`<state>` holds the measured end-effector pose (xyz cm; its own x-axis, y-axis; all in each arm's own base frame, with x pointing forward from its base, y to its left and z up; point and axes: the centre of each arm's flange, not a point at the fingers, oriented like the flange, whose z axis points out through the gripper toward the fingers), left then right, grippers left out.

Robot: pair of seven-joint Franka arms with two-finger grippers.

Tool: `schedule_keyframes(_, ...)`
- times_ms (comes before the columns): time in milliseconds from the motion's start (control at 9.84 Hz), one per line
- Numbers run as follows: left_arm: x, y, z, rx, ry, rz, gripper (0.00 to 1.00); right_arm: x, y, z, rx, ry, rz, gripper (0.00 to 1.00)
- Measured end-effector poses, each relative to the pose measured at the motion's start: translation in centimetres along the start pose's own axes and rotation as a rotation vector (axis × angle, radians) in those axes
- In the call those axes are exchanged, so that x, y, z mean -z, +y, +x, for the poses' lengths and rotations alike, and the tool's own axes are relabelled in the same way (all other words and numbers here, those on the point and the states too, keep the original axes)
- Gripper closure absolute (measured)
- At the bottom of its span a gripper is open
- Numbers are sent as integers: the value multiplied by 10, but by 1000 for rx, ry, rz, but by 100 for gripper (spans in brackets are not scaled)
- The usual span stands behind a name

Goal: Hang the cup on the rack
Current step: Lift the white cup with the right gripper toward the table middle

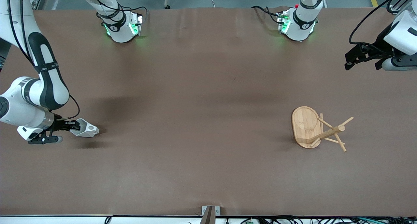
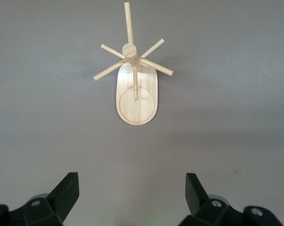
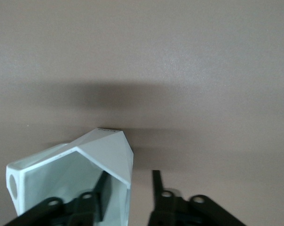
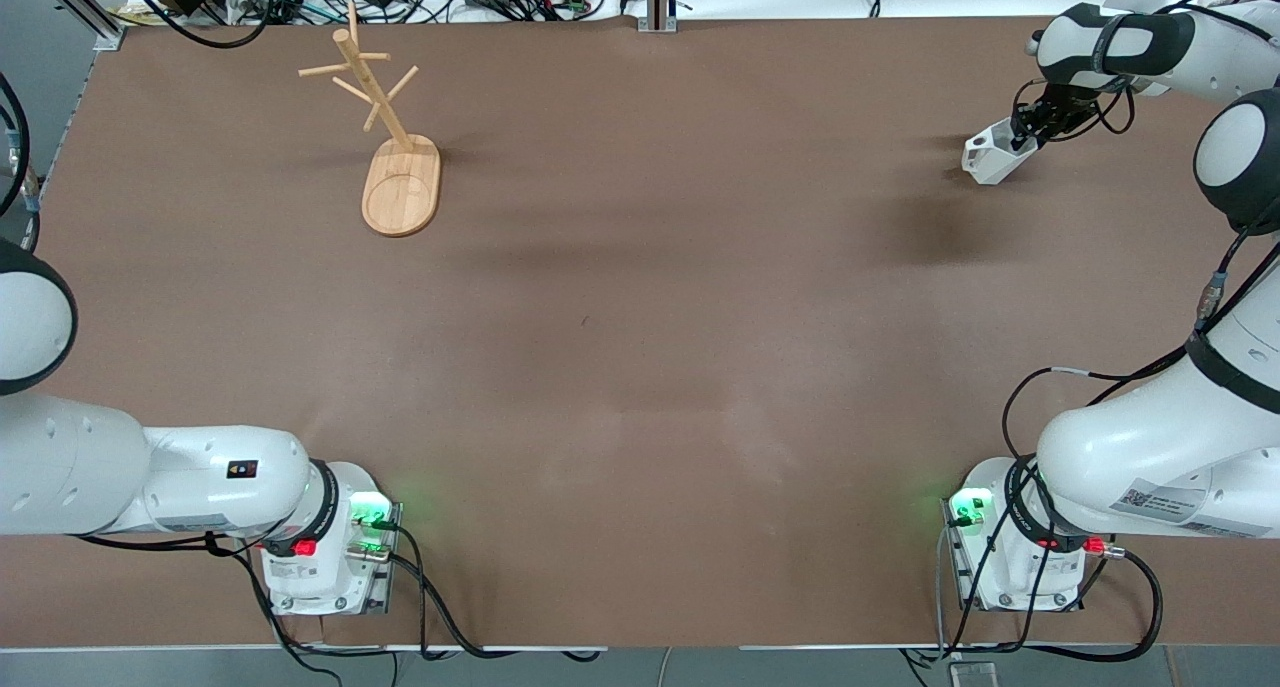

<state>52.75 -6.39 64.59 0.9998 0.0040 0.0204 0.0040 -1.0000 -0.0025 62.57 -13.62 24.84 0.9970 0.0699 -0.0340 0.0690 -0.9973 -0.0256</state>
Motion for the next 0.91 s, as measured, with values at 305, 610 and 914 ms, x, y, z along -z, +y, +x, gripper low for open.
schedule_keyframes(305,0,0,0,0,0,0,0,1,-2,1,-7,5,11,96)
schedule_keyframes(610,0,0,0,1,0,0,0,16,-16,4,-38,-11,91,96)
schedule_keyframes(914,0,-1,0,1,-1,0,0,73,-91,4,-19,-41,260,96)
